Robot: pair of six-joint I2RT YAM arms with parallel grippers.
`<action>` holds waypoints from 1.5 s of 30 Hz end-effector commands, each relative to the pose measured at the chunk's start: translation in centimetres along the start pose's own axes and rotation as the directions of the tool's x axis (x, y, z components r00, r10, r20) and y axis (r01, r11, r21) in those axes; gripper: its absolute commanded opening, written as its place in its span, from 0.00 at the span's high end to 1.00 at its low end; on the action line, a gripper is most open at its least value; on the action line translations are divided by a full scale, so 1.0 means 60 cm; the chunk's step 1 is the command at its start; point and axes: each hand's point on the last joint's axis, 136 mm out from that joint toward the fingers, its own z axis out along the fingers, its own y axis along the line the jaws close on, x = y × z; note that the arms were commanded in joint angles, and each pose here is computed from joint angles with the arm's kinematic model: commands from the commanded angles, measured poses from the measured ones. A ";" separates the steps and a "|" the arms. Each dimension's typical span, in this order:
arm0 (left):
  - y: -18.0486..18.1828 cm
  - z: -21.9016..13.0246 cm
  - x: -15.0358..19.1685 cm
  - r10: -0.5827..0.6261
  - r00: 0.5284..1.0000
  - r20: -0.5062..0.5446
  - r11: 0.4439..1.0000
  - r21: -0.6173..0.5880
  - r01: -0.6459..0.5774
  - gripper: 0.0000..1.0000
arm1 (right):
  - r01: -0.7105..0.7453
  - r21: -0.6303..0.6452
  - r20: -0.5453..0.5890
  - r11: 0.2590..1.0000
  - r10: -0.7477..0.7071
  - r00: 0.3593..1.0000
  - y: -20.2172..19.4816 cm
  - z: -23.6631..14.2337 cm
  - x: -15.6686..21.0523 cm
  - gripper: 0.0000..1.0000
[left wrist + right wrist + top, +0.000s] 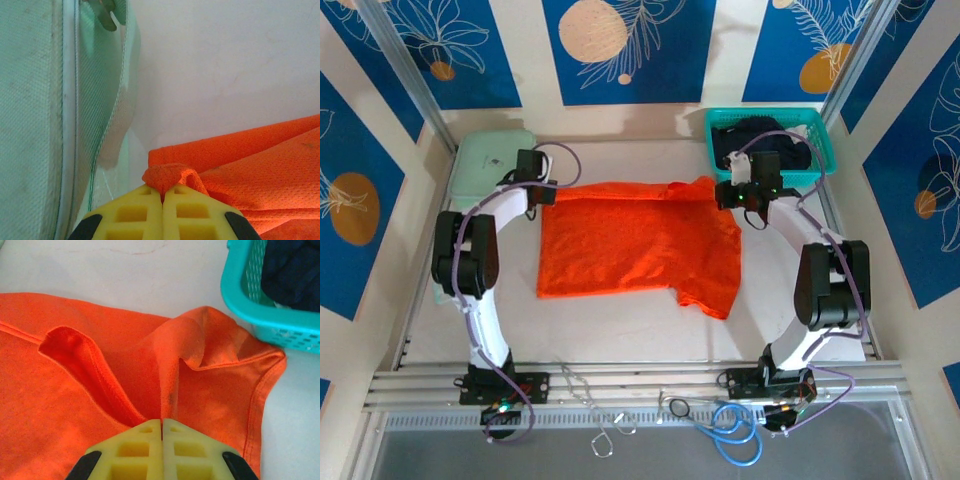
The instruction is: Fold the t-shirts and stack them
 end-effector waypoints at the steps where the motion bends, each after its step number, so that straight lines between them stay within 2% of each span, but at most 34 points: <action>1: 0.012 -0.032 -0.013 -0.056 0.998 0.030 0.998 0.012 0.056 1.00 | -0.012 -0.003 0.047 1.000 0.013 0.999 0.001 -0.025 -0.012 1.00; 7: 0.003 -0.027 0.013 -0.065 0.997 -0.029 0.997 0.027 0.066 1.00 | -0.040 -0.029 0.011 0.999 0.040 0.999 0.008 -0.018 0.023 1.00; 14: -0.005 -0.031 0.032 -0.076 0.996 -0.047 0.996 0.038 0.078 0.82 | -0.084 -0.043 -0.066 0.996 0.081 0.994 0.018 0.006 0.086 1.00; 19: -0.013 -0.047 0.031 -0.069 0.997 -0.036 0.996 0.053 0.071 0.67 | -0.094 0.004 -0.144 0.996 0.094 0.985 0.010 0.023 0.132 1.00; 26: -0.020 -0.087 0.013 -0.058 0.998 -0.016 0.997 0.053 0.058 0.61 | -0.079 0.063 -0.281 0.995 0.094 0.955 0.008 0.039 0.176 1.00; 31: -0.023 -0.108 0.002 -0.040 0.999 -0.028 0.998 0.052 0.041 0.47 | -0.045 0.129 -0.358 0.991 0.089 0.929 -0.001 0.045 0.197 1.00; 33: -0.029 -0.111 -0.003 -0.028 0.999 -0.042 0.998 0.062 0.030 0.45 | -0.039 0.123 -0.370 0.992 0.082 0.925 0.003 0.043 0.199 0.85; 36: -0.047 -0.105 -0.008 -0.008 0.997 -0.072 0.996 0.087 0.015 0.45 | -0.033 0.104 -0.362 0.994 0.068 0.930 0.016 0.030 0.187 0.64; 38: -0.066 -0.094 -0.009 0.012 0.996 -0.093 0.995 0.104 -0.002 0.47 | -0.038 0.099 -0.346 0.994 0.070 0.936 0.022 0.016 0.169 0.56; 41: -0.094 -0.070 -0.008 0.037 0.991 -0.128 0.993 0.117 -0.022 0.57 | -0.055 0.123 -0.307 0.991 0.091 0.947 0.022 -0.011 0.127 0.53; 45: -0.114 -0.025 0.012 0.041 0.979 -0.200 0.997 0.077 -0.026 0.74 | -0.113 0.150 -0.243 0.982 0.147 0.959 0.019 -0.034 0.069 0.61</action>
